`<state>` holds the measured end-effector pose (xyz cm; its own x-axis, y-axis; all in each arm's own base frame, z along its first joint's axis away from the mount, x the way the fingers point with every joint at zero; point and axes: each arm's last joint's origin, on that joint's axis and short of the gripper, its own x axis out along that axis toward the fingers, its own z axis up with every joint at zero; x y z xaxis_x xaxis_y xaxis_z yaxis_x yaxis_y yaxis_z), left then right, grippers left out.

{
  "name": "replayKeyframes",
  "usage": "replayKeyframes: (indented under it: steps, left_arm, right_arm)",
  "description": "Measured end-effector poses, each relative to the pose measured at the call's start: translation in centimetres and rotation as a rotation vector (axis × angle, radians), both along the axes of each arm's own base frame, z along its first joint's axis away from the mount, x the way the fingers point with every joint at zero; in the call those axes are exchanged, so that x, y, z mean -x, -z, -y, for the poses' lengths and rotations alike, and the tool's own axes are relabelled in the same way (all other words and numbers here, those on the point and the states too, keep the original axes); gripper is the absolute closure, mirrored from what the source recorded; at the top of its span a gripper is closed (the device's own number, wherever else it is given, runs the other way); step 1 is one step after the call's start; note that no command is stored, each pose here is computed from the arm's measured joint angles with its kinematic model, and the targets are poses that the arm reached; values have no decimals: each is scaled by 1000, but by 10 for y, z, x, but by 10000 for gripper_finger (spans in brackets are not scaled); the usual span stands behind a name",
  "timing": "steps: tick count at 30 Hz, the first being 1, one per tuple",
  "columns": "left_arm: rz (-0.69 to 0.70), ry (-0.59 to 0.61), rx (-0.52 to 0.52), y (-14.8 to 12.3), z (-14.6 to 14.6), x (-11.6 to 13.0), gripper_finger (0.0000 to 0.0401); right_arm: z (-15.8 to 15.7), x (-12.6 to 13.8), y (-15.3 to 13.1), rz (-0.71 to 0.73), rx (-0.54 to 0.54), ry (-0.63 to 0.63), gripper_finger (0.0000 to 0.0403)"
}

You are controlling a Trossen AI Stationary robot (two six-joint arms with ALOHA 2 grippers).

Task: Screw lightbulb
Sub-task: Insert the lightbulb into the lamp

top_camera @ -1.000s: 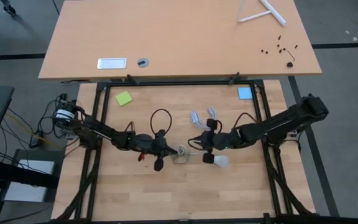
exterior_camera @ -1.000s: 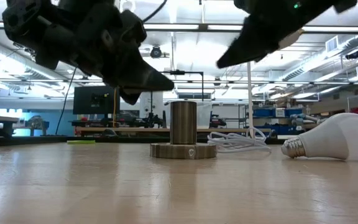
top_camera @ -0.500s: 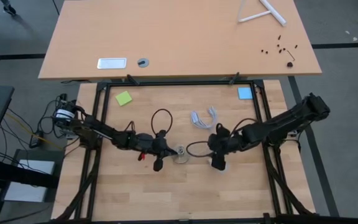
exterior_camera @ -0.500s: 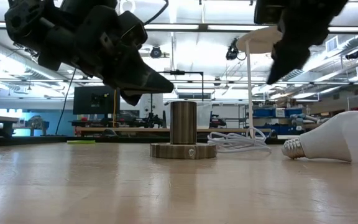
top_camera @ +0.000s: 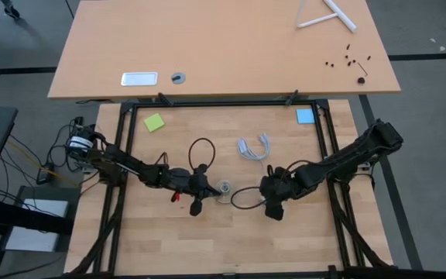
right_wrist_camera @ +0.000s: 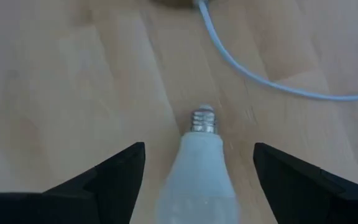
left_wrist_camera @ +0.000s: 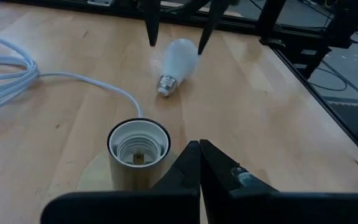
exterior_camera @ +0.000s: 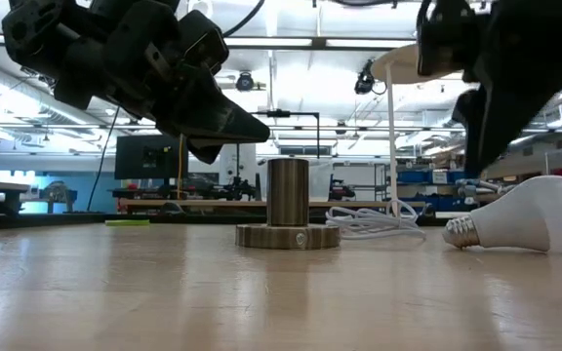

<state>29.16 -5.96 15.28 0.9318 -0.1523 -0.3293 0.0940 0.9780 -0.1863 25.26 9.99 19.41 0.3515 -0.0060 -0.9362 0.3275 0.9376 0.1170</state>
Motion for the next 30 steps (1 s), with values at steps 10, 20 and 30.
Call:
replayKeyframes:
  steps: [10, 20, 30]
  left_arm:
    - [10, -9, -1, -1, 0, 0, 398]
    - [21, -5, 2, -2, 1, 0, 398]
    - [23, 38, 41, -3, 4, 0, 398]
  right_arm:
    - [-1, -9, 30, -123, 46, -73, 95]
    - [-3, -11, 43, -168, 60, -108, 106]
    - [-2, -14, 42, -150, 71, -111, 204]
